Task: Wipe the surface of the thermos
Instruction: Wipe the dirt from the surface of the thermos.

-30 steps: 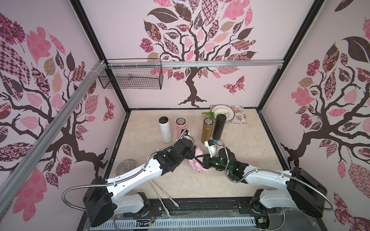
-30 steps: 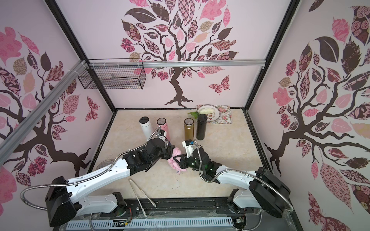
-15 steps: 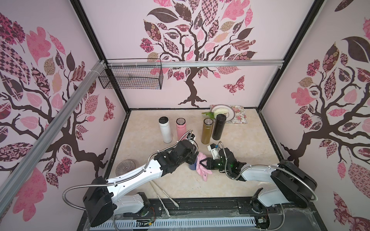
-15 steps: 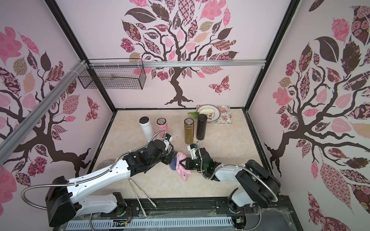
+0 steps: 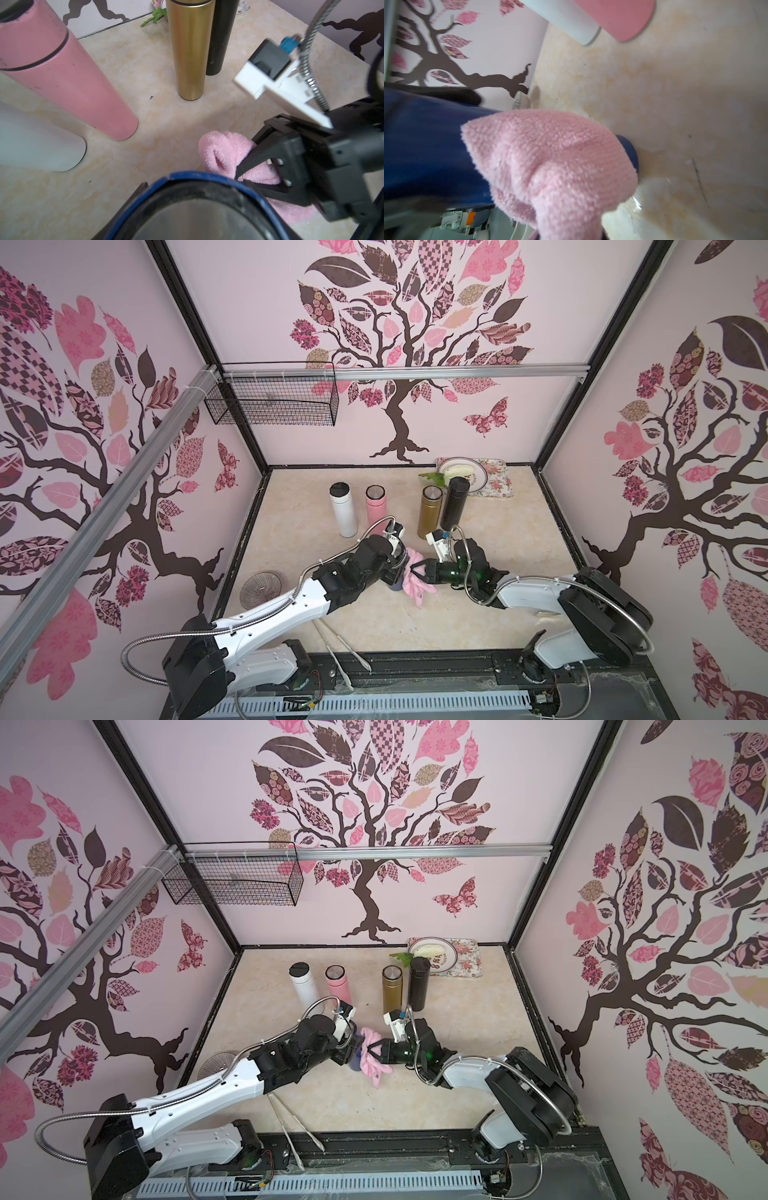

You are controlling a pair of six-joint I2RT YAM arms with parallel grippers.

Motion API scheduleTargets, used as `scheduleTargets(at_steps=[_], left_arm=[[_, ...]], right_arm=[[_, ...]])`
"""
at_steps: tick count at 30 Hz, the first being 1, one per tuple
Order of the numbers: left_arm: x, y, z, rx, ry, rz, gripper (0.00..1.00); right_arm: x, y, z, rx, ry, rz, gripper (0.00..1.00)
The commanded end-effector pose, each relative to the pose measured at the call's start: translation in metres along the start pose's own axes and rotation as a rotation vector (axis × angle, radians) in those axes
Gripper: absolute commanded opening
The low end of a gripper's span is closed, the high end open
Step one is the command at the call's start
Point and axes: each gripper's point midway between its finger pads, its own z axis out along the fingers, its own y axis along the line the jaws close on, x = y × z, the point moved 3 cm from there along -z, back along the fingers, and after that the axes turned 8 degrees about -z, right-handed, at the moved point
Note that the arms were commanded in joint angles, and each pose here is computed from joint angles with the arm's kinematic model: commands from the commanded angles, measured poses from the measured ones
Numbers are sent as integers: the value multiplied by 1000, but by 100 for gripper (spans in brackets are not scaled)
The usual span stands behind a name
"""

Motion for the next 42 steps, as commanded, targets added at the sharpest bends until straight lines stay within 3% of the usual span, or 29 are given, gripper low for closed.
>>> scheduleTargets(at_steps=[1,6,13,17,25,32,37,40,42], left_arm=[[0,-48,-3,276,-18,9,0],[7,-59,-9,376,-23,42,0],[9,-58,-2,367,-33,26,0],[5,-59,-4,380,-62,10,0],[2,-56,-4,354,-74,-19,0],[-14,-23,6,100,-121,-171,0],[-29,14,-3,-159,-201,-370,0],[-35,23,-7,-235,-211,-453,0],[-39,21,-8,-228,-207,-479,0]], right_arm=[[13,-4,11,12,39,-22,0],[-20,36,0,-71,-23,-94,0],[-69,104,-19,-236,-86,-204,0],[-53,82,-7,-196,-43,-173,0],[21,-4,10,-27,65,14,0],[12,13,-14,-31,-7,-31,0],[7,61,-31,-157,-56,-184,0],[18,82,-27,-194,-36,-277,0],[27,78,-21,-184,-1,-266,0]])
